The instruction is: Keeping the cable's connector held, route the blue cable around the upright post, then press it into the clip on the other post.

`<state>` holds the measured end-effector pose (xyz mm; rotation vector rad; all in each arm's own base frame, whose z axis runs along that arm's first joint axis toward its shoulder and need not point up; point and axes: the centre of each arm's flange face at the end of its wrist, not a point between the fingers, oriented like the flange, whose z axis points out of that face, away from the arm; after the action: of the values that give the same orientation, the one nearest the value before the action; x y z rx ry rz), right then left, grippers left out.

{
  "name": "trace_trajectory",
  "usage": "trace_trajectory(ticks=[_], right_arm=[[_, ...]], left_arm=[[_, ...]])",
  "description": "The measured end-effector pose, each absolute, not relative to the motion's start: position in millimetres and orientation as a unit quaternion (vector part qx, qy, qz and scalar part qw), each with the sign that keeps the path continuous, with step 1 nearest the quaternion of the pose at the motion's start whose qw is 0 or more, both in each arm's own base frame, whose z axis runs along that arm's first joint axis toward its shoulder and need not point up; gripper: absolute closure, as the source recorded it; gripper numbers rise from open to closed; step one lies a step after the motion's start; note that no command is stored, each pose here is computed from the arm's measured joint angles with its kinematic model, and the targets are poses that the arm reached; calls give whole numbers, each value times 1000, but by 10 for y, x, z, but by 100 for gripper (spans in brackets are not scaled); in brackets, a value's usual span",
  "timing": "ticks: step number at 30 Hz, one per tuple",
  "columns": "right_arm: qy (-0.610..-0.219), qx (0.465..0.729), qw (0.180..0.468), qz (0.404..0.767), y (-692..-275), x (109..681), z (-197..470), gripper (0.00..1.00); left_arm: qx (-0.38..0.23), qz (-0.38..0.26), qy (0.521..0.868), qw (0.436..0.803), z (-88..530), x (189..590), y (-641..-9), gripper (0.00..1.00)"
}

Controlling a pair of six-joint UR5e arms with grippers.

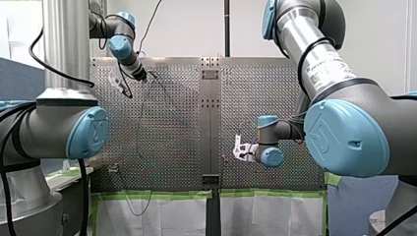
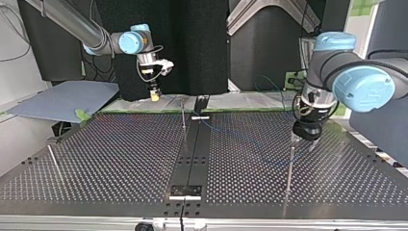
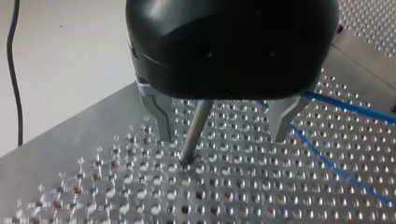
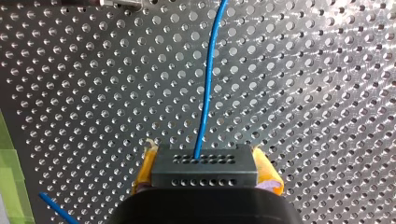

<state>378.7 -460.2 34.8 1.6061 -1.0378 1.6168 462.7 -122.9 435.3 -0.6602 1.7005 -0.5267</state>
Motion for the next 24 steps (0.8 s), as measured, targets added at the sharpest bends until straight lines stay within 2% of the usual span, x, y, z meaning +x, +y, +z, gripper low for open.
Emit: trace_trajectory(ticks=[9,24], right_arm=[[-393,609,314,613,-4604,3789,350,100],[-392,610,315,613,-4603,3788,350,100]], left_arm=[[-284,-215,719,597,4175,4863,-1163,0],[-278,-178,665,670,4407,4962,-970,0]])
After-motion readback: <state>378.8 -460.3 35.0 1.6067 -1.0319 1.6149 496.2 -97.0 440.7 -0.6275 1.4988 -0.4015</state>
